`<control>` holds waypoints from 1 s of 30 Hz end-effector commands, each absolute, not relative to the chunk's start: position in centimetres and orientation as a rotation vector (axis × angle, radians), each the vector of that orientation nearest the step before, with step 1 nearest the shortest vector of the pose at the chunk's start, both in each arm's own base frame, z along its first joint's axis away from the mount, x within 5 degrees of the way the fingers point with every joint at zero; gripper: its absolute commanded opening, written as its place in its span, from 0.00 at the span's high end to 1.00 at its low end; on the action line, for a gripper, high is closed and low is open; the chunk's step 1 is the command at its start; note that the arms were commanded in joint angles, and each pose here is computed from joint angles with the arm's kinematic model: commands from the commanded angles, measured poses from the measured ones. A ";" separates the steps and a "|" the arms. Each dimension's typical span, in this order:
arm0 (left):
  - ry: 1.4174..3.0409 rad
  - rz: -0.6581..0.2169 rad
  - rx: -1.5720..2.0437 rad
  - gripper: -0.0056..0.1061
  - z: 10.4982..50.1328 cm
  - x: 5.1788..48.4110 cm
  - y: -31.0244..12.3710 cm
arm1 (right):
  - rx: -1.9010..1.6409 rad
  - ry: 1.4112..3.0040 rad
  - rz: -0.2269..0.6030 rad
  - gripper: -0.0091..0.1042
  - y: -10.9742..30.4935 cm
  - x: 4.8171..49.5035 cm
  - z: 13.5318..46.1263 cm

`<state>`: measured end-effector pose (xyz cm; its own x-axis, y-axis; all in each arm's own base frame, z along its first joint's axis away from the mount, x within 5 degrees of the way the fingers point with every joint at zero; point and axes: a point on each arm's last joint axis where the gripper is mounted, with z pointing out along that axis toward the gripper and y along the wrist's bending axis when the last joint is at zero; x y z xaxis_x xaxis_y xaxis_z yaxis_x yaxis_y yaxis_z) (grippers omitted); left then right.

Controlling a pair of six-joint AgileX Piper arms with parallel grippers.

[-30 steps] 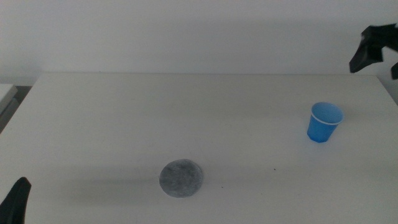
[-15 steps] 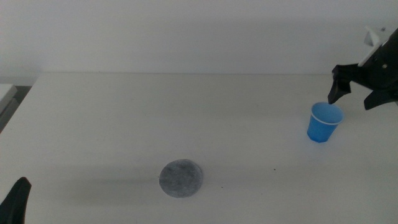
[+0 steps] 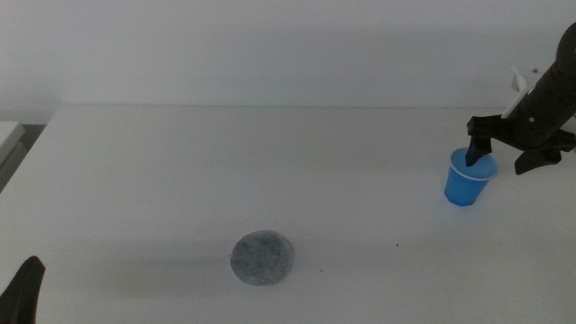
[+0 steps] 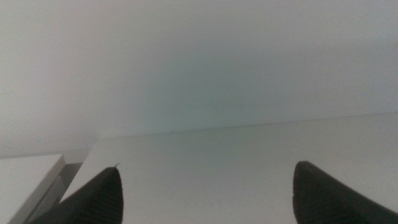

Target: Place an empty cup on a cup mat.

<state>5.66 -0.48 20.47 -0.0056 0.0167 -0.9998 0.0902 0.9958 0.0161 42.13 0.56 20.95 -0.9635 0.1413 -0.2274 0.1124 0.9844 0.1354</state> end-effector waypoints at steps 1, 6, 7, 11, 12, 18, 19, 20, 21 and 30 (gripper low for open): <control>1.567 -0.064 0.081 0.11 20.5 5.6 -0.5 | 0.184 2.872 0.158 0.10 0.4 42.7 20.4; 1.567 -0.064 0.081 0.11 20.5 5.6 -0.5 | 0.188 2.896 0.157 0.15 0.4 43.0 19.1; 1.567 -0.064 0.081 0.11 20.5 5.6 -0.5 | 0.189 2.901 0.156 0.16 0.4 43.0 18.9; 1.567 -0.066 0.080 0.11 20.5 5.6 -0.5 | 0.190 2.901 0.156 0.25 0.4 43.1 18.6; 1.567 -0.066 0.080 0.11 20.5 5.6 -0.5 | 0.190 2.901 0.156 0.28 0.4 43.1 18.6; 1.567 -0.066 0.080 0.11 20.5 5.6 -0.5 | 0.190 2.898 0.156 0.64 0.4 43.1 18.6; 1.567 -0.066 0.080 0.11 20.5 5.6 -0.5 | 0.190 2.898 0.156 0.68 0.4 43.1 18.6; 1.567 -0.066 0.080 0.11 20.5 5.6 -0.5 | 0.190 2.898 0.156 0.72 0.4 43.1 18.6; 1.567 -0.066 0.080 0.11 20.5 5.6 -0.5 | 0.190 2.898 0.156 0.75 0.4 43.1 18.6; 1.567 -0.066 0.080 0.11 20.5 5.6 -0.5 | 0.175 2.896 0.154 0.93 0.4 43.1 18.7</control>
